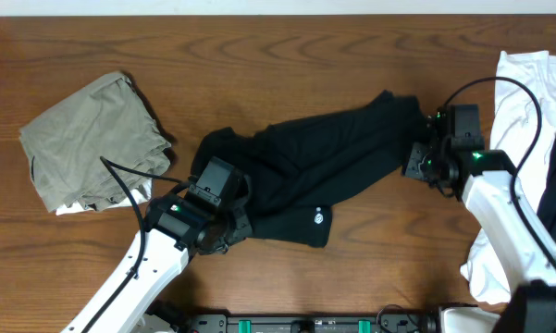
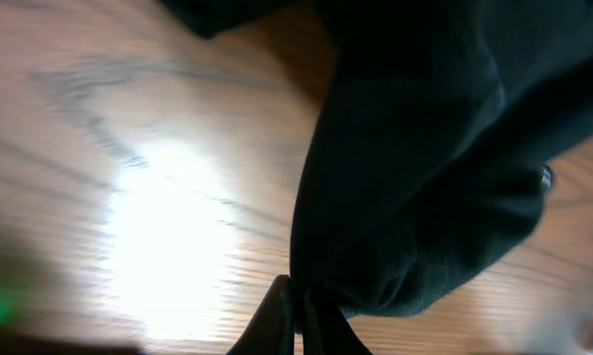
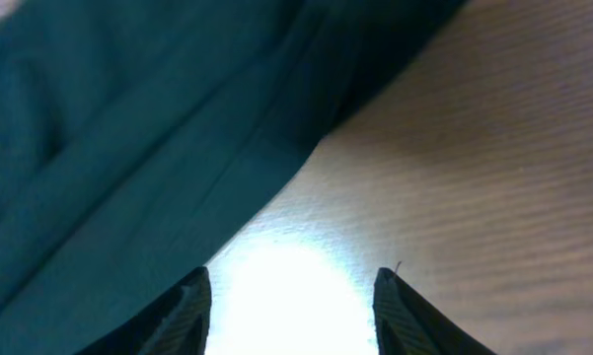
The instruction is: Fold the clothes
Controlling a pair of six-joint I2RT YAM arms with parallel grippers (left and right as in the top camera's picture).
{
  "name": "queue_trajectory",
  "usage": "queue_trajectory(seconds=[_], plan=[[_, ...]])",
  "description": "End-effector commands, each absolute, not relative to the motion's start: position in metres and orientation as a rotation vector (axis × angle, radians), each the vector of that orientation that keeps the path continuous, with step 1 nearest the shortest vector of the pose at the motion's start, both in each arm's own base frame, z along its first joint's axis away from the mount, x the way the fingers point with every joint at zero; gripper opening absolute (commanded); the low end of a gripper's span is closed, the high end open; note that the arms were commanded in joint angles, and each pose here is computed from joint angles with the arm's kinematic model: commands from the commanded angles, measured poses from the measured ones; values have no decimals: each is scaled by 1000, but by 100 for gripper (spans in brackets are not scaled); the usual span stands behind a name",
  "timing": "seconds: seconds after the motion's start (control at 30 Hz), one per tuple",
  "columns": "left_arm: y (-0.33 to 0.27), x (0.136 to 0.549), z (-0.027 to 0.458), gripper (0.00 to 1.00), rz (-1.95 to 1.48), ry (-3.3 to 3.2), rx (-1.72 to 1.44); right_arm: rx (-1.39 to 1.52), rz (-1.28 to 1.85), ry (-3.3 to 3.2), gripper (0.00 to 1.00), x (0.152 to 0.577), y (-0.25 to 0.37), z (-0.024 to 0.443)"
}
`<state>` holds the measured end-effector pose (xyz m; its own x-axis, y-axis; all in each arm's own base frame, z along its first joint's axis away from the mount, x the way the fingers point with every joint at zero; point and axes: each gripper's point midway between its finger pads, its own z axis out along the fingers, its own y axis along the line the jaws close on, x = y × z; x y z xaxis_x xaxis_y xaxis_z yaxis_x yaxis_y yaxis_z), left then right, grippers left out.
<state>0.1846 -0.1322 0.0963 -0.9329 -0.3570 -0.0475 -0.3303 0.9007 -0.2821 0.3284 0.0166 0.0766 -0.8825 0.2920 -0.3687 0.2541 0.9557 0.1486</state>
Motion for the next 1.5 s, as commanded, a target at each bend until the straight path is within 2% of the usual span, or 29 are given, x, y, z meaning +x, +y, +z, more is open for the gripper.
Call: queue_trajectory(seconds=[0.0, 0.2, 0.47, 0.97, 1.23, 1.47], plan=[[-111, 187, 92, 6, -250, 2934, -536, 452, 90, 2726, 55, 337, 2, 58], [-105, 188, 91, 6, -206, 2923, -539, 539, 82, 2650, 57, 365, -24, 41], [-109, 196, 93, 6, -236, 2894, -534, 586, 82, 2479, 53, 398, -51, 56], [-113, 202, 95, 6, -266, 2867, -529, 564, 201, 2511, 54, 416, -35, 13], [-113, 203, 95, 6, -267, 2866, -529, 514, 279, 2431, 56, 435, -27, 25], [-114, 204, 96, 6, -272, 2861, -528, 470, 389, 2442, 53, 434, -11, 27]])
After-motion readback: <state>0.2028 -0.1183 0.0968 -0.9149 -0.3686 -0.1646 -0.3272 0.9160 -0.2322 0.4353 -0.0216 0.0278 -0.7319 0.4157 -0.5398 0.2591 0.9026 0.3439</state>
